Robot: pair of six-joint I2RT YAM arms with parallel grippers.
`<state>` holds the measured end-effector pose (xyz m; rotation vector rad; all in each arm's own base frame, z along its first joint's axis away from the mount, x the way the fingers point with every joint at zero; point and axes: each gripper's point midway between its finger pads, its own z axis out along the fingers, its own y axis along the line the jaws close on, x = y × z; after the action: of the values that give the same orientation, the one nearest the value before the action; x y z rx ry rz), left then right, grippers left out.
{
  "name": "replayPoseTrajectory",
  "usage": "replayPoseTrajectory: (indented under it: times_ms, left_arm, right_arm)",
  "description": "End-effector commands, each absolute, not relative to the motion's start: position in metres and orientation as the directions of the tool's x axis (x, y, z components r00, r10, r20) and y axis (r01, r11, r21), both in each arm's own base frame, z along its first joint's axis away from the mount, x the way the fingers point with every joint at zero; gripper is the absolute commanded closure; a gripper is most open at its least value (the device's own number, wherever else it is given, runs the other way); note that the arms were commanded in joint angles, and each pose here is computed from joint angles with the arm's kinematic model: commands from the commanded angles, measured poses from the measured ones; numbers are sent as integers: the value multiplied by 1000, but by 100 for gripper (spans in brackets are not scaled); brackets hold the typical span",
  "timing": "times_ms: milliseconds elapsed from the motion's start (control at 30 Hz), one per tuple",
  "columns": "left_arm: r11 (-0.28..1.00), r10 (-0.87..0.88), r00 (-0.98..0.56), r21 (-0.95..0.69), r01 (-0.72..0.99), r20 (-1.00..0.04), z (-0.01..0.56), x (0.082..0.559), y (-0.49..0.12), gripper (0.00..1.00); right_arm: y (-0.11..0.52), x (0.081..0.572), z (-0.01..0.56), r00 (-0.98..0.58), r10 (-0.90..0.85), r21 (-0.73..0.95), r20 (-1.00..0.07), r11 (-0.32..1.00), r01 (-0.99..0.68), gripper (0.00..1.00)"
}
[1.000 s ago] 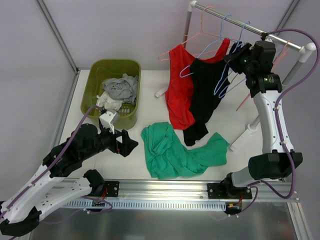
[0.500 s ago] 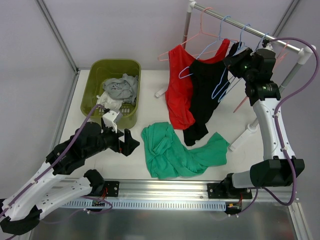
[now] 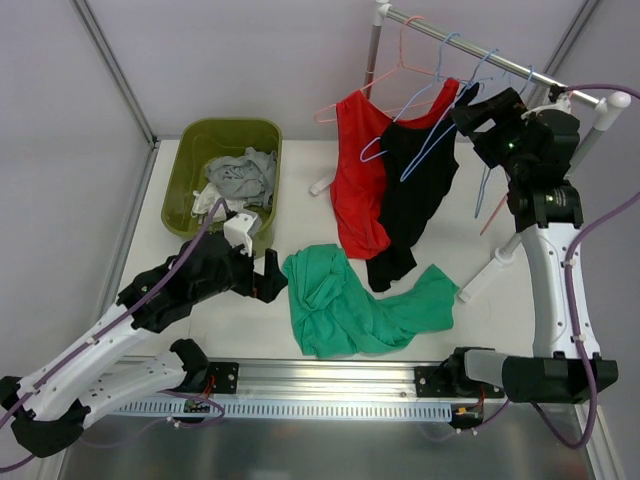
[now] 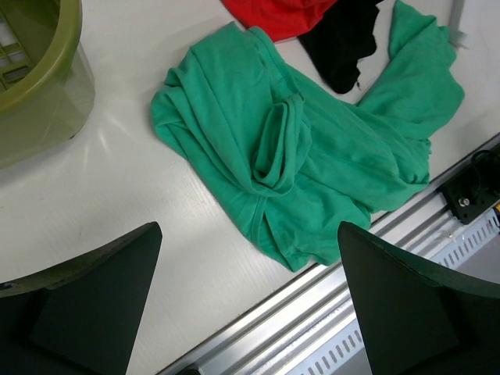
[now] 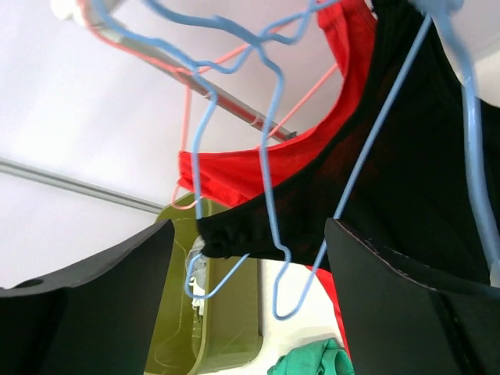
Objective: Remove the tank top from the hanger
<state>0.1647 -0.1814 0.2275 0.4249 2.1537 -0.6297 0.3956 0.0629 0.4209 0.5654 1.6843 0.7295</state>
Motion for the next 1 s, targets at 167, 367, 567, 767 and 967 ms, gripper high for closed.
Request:
replayPoseTrajectory:
  times_ms: [167, 367, 567, 767, 967]
  left_arm:
    - [894, 86, -684, -247, 374, -724, 205, 207, -208, 1]
    - [871, 180, -758, -256, 419, -627, 166, 230, -258, 1]
    - [862, 234, -838, -293, 413, -493, 99, 232, -288, 1]
    - [744, 209, -863, -498, 445, -460, 67, 218, -330, 1]
    - [623, 191, -890, -649, 436, -414, 59, 193, -353, 1]
  right_arm:
    - [69, 316, 466, -167, 607, 629, -777, 747, -214, 1]
    - [88, 247, 477, -150, 510, 526, -847, 763, -377, 0]
    - [107, 175, 471, -103, 412, 401, -905, 749, -527, 1]
    - [107, 145, 451, -70, 354, 334, -933, 773, -539, 1]
    - [113, 140, 441, -96, 328, 322, -940, 757, -569, 0]
